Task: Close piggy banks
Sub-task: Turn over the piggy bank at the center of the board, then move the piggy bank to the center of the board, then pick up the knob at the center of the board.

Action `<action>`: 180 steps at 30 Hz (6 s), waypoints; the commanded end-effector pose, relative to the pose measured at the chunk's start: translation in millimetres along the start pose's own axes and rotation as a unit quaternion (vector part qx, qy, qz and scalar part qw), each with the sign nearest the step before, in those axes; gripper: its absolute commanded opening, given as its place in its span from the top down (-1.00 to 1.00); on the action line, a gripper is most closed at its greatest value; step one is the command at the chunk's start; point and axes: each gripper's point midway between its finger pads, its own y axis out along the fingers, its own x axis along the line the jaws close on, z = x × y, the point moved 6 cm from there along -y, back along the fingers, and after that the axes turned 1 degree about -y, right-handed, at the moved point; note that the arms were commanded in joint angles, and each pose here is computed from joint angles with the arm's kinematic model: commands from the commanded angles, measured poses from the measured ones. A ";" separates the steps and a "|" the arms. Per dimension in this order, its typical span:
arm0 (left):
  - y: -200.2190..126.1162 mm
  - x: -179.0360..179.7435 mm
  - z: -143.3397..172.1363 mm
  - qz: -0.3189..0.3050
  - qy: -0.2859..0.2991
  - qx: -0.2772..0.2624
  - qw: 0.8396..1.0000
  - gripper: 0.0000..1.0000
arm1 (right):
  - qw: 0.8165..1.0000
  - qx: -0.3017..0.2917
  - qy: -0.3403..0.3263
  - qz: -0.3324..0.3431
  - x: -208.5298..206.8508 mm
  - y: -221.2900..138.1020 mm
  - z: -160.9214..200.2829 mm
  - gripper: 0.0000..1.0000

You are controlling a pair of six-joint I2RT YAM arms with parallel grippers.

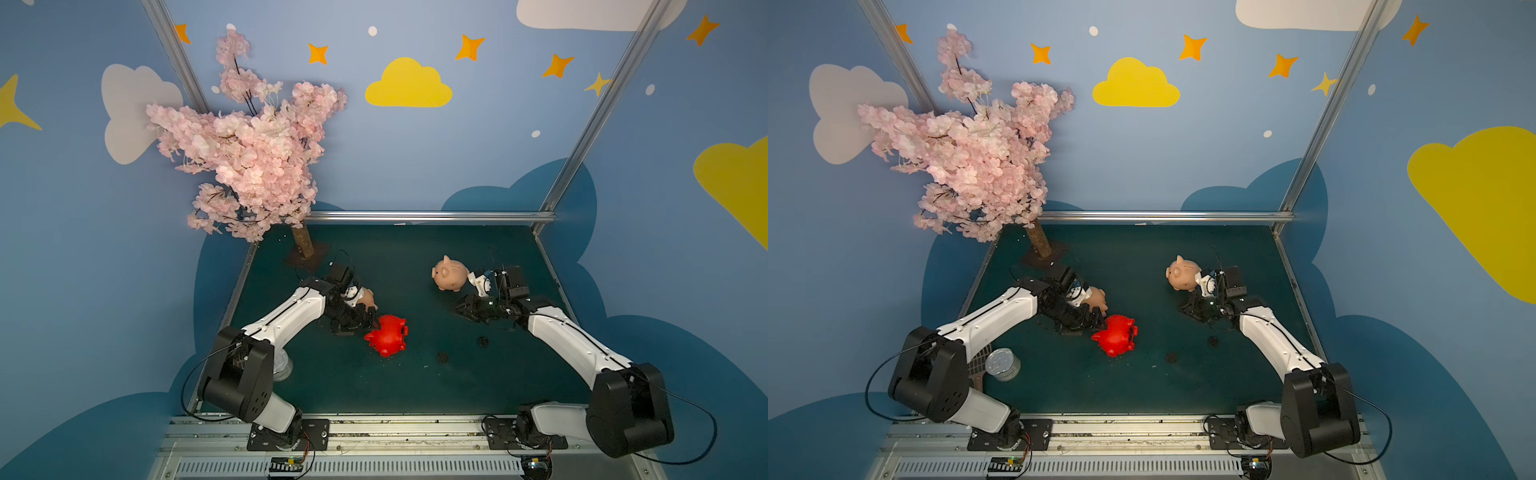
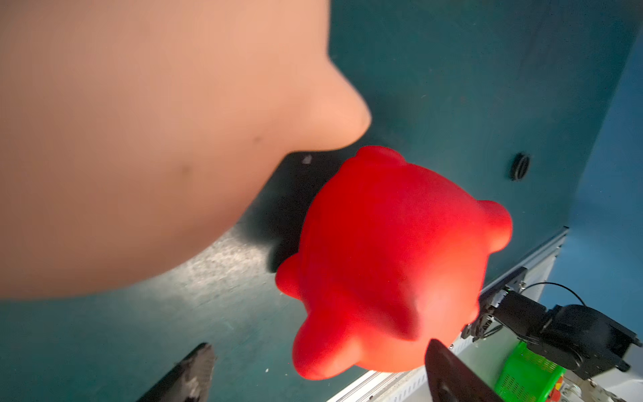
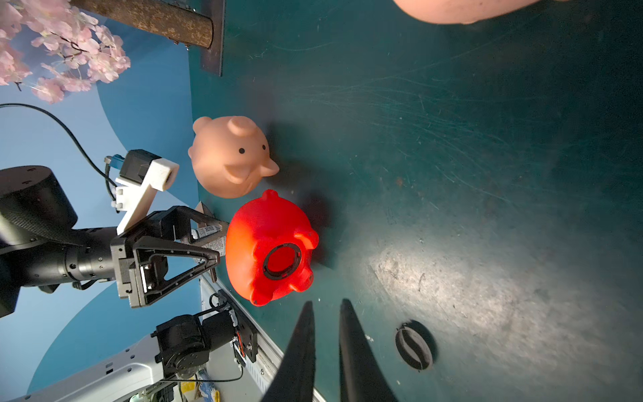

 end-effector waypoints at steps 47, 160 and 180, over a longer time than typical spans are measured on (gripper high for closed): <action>-7.3 -25.6 -168.5 -0.063 0.088 -0.093 0.990 -0.65 | 0.969 0.122 -0.116 0.180 -8.1 30.7 74.7 0.74; -28.2 -57.4 -34.8 0.014 0.140 -0.064 0.988 -0.82 | 0.946 -0.065 -0.315 0.046 27.0 27.1 76.0 1.00; 14.5 -66.8 -4.1 -0.083 0.140 -0.033 0.986 -0.98 | 0.916 -0.115 -0.382 -0.044 18.4 26.3 83.1 1.00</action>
